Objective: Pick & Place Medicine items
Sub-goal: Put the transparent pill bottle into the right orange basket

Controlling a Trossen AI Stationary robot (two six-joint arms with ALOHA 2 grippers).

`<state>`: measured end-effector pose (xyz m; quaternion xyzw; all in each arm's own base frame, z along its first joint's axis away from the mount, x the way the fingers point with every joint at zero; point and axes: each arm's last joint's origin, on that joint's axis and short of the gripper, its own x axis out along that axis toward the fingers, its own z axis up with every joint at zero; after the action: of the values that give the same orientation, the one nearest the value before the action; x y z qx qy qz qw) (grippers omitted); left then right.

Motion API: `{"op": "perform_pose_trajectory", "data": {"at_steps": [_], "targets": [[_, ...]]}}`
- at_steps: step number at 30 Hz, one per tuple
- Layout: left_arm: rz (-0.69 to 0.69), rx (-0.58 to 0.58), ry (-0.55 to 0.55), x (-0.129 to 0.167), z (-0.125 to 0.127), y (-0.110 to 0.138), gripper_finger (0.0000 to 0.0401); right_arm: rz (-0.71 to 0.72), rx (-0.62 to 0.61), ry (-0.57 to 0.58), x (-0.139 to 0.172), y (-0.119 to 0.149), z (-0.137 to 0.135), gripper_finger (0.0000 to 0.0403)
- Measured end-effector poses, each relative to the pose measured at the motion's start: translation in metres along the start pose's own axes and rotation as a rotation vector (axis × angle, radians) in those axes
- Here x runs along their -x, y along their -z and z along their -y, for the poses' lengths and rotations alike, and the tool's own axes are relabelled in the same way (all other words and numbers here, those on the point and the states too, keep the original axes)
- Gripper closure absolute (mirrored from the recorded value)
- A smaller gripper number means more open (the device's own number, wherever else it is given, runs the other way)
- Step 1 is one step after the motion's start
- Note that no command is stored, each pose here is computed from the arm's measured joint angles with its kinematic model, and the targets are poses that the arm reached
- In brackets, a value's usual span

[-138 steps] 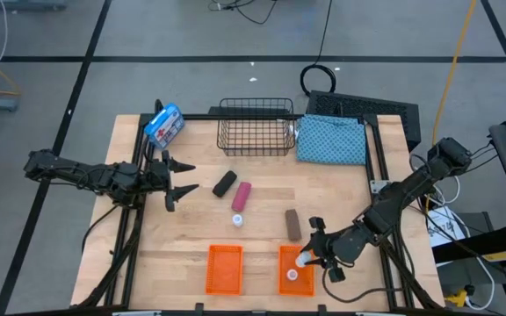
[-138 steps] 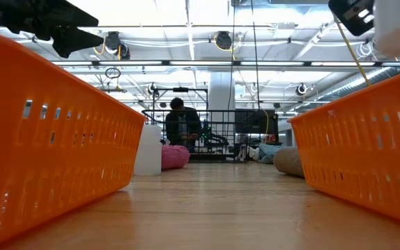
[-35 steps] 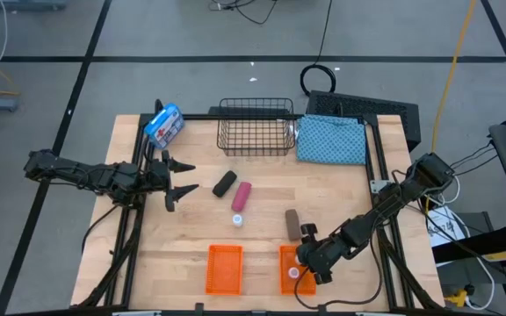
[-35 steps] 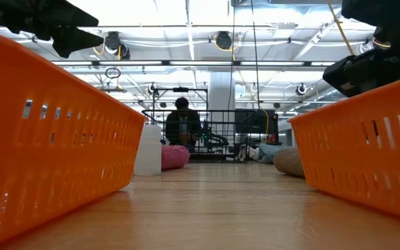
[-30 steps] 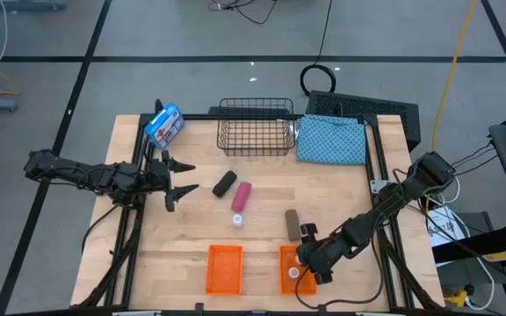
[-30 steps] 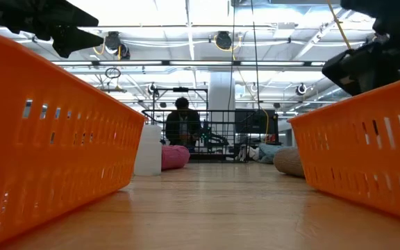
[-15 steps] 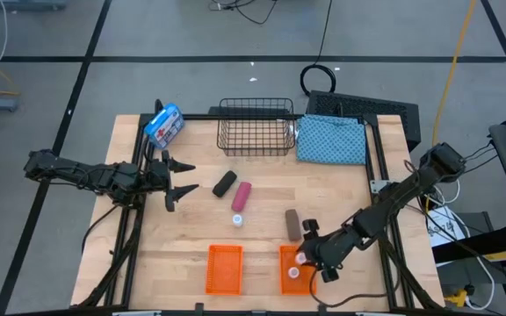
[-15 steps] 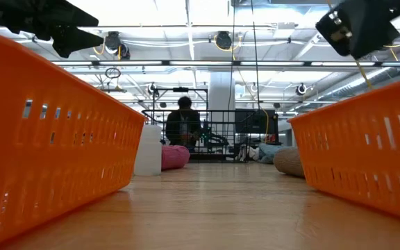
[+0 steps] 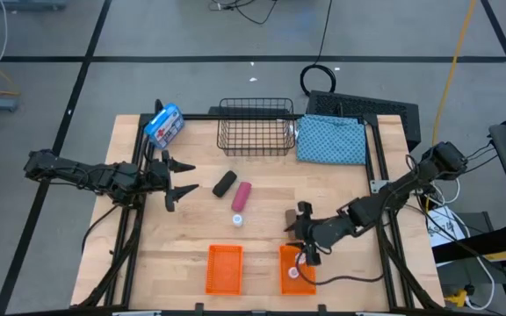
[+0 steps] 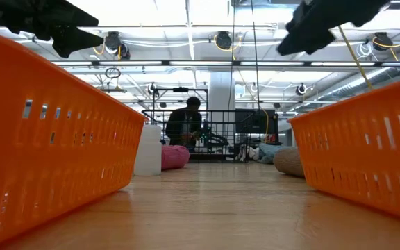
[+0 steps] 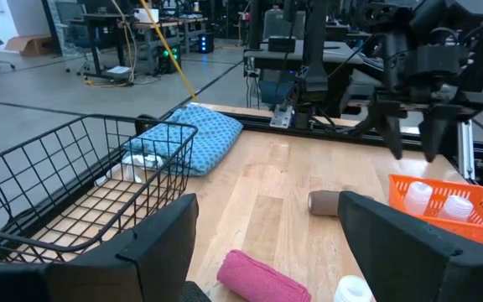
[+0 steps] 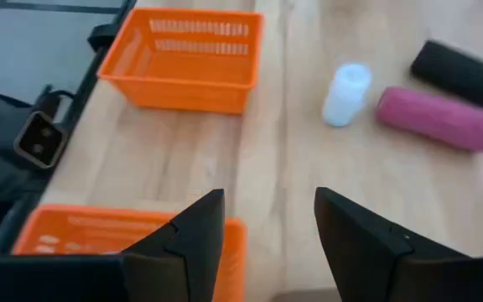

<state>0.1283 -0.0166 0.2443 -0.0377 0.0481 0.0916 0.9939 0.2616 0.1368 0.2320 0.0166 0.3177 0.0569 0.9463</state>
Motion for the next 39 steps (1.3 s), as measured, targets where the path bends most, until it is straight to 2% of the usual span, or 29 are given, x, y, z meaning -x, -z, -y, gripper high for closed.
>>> {"op": "perform_pose_trajectory", "data": {"at_steps": [10,21,28,33,39], "targets": [[0.03,0.018,0.004,0.0,0.0,-0.003,0.0103,0.152,0.081,0.057,-0.006,-0.023,0.027,0.0244],[-0.024,0.174,0.031,-0.007,0.004,0.002,0.0102,0.156,0.047,0.058,-0.007,-0.023,0.029,0.0265],[-0.202,0.156,0.094,-0.03,0.014,0.023,0.0103,0.151,0.077,0.032,-0.007,-0.023,0.028,0.0274],[-0.408,0.136,0.216,-0.047,0.027,0.049,0.0103,0.147,0.068,0.006,-0.007,-0.023,0.027,0.0282],[-0.557,0.063,0.186,-0.062,0.041,0.08,0.0103,0.146,0.076,0.001,-0.006,-0.023,0.025,0.0293]]}}
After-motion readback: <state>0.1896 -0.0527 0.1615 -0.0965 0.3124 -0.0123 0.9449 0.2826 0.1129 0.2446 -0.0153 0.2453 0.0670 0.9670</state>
